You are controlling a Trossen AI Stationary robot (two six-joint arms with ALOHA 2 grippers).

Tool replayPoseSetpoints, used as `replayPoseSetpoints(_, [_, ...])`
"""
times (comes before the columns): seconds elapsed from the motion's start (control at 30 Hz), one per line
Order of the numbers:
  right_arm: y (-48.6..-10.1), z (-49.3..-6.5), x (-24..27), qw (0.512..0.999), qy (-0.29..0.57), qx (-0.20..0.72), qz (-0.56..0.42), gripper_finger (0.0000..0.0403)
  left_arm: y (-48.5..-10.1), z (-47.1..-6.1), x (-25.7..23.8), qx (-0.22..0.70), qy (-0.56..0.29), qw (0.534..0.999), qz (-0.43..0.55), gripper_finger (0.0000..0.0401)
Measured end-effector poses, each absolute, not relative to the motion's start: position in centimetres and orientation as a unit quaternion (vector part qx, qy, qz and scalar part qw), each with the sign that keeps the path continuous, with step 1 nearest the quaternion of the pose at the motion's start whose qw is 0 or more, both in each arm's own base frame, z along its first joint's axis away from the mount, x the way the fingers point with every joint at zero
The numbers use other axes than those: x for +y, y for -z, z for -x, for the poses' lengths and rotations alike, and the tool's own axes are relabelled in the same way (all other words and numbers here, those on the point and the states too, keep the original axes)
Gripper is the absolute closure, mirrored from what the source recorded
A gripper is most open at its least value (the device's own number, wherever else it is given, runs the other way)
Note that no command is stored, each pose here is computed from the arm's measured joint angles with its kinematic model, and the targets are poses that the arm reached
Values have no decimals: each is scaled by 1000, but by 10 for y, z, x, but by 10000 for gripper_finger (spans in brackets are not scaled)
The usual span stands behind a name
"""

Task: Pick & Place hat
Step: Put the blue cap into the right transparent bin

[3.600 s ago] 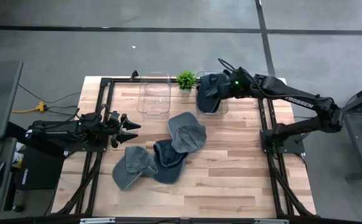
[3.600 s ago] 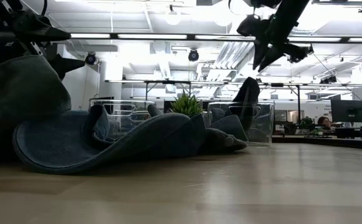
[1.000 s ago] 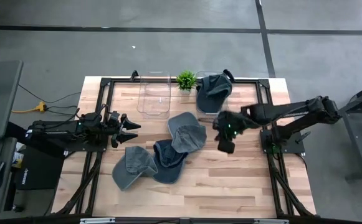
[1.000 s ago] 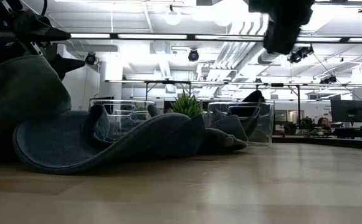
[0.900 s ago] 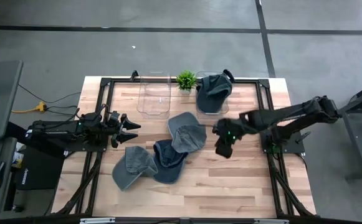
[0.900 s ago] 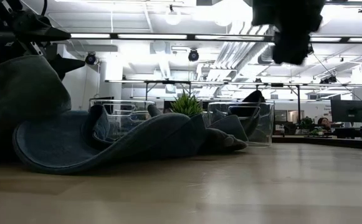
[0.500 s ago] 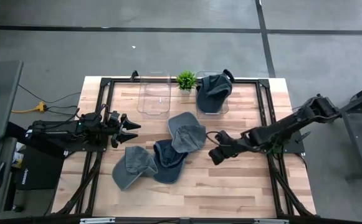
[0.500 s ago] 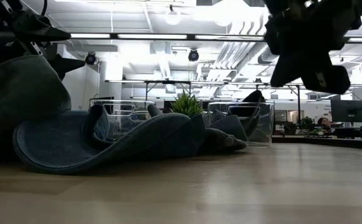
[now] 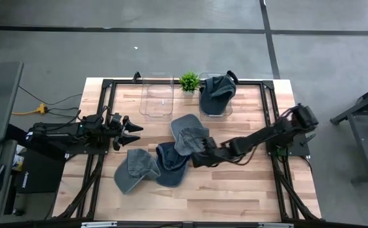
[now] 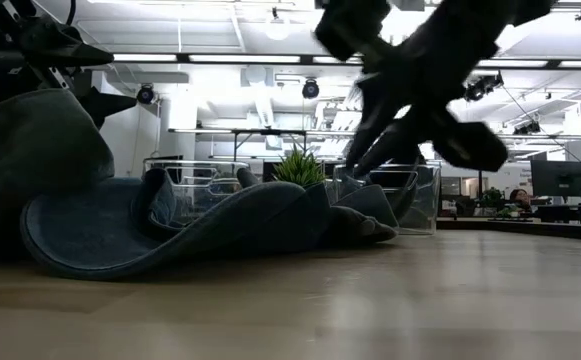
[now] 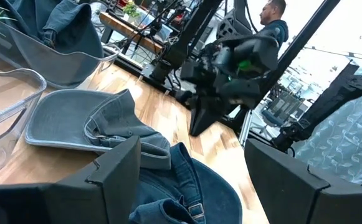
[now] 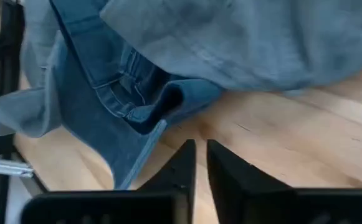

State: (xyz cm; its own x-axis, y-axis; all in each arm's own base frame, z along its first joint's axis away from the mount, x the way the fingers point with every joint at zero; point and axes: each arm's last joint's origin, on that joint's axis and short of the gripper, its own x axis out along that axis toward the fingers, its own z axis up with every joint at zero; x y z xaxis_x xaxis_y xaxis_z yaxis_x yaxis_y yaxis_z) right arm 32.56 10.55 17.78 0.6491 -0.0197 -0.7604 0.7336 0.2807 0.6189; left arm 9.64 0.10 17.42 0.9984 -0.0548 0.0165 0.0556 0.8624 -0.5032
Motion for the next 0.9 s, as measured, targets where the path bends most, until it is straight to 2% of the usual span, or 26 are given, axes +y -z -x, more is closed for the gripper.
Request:
replayPoseSetpoints(0.23, [-175,-362,116,720,260,322,-557,264,-174,-96,1,-1,28,965,261,135])
replayPoseSetpoints(0.5, [-180,-372,108,697,288,317,-576,145,-174,-96,1,-1,29,965,261,135])
replayPoseSetpoints(0.63, [-179,-372,104,679,289,328,-590,123,-174,-96,1,-1,29,965,261,135])
replayPoseSetpoints(0.9, [-178,-375,92,666,305,325,-598,120,-174,-96,1,-1,29,965,261,135])
